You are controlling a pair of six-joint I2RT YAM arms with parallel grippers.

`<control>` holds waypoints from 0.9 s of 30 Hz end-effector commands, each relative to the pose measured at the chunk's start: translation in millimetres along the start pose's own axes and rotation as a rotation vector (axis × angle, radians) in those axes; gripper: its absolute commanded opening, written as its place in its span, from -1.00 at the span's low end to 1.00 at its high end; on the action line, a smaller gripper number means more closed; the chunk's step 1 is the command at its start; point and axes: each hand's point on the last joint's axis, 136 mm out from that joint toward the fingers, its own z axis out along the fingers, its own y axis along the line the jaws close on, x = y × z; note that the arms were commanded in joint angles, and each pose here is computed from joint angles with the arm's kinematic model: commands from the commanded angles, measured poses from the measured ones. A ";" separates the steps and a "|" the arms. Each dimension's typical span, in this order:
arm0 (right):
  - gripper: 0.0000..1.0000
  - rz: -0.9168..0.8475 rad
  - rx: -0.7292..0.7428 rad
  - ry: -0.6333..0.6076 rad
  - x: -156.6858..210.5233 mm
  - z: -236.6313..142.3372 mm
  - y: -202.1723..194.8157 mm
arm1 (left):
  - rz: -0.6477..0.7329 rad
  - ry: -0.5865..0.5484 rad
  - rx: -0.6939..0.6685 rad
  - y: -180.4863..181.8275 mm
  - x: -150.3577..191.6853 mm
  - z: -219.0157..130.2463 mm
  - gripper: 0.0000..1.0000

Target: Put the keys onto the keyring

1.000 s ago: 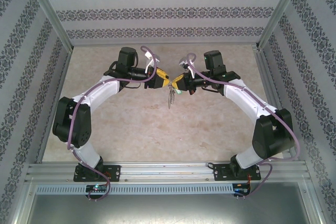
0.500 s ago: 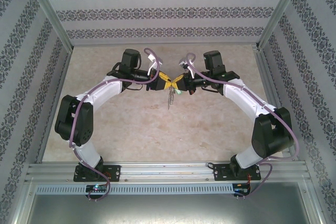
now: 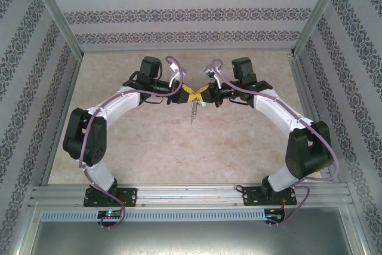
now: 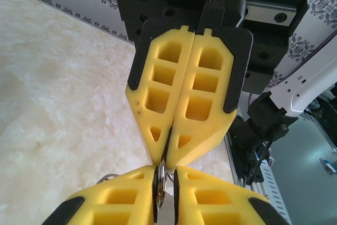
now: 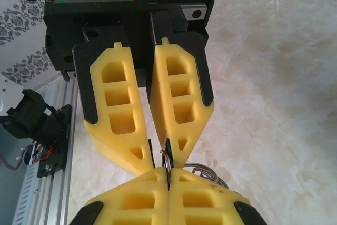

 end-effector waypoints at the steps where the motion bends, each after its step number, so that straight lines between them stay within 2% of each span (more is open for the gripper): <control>1: -1.00 -0.063 -0.025 -0.050 -22.3 -2.7 3.9 | 0.039 0.013 0.039 -12.1 -1.1 8.8 -0.72; 6: -1.00 -0.060 -0.024 -0.051 -22.1 -3.4 3.8 | 0.055 -0.014 0.031 -10.4 -5.0 10.3 -1.00; 9: -0.97 -0.057 -0.010 -0.057 -23.1 -5.4 3.0 | 0.084 -0.063 0.000 -6.8 -12.3 9.5 -1.00; 11: -0.58 -0.052 0.019 -0.086 -27.6 -12.5 -0.2 | 0.109 -0.102 -0.027 -6.0 -17.5 7.2 -1.00; 14: -0.24 -0.027 0.063 -0.156 -32.3 -30.0 -5.8 | 0.125 -0.142 -0.047 -7.2 -24.7 4.3 -1.00; 19: -0.08 -0.008 0.130 -0.246 -34.2 -53.4 -3.0 | 0.136 -0.189 -0.060 -11.1 -33.6 0.2 -1.00; 27: 0.12 0.017 0.241 -0.297 -10.2 -52.0 1.4 | 0.143 -0.235 -0.061 -16.3 -43.3 -3.3 -1.00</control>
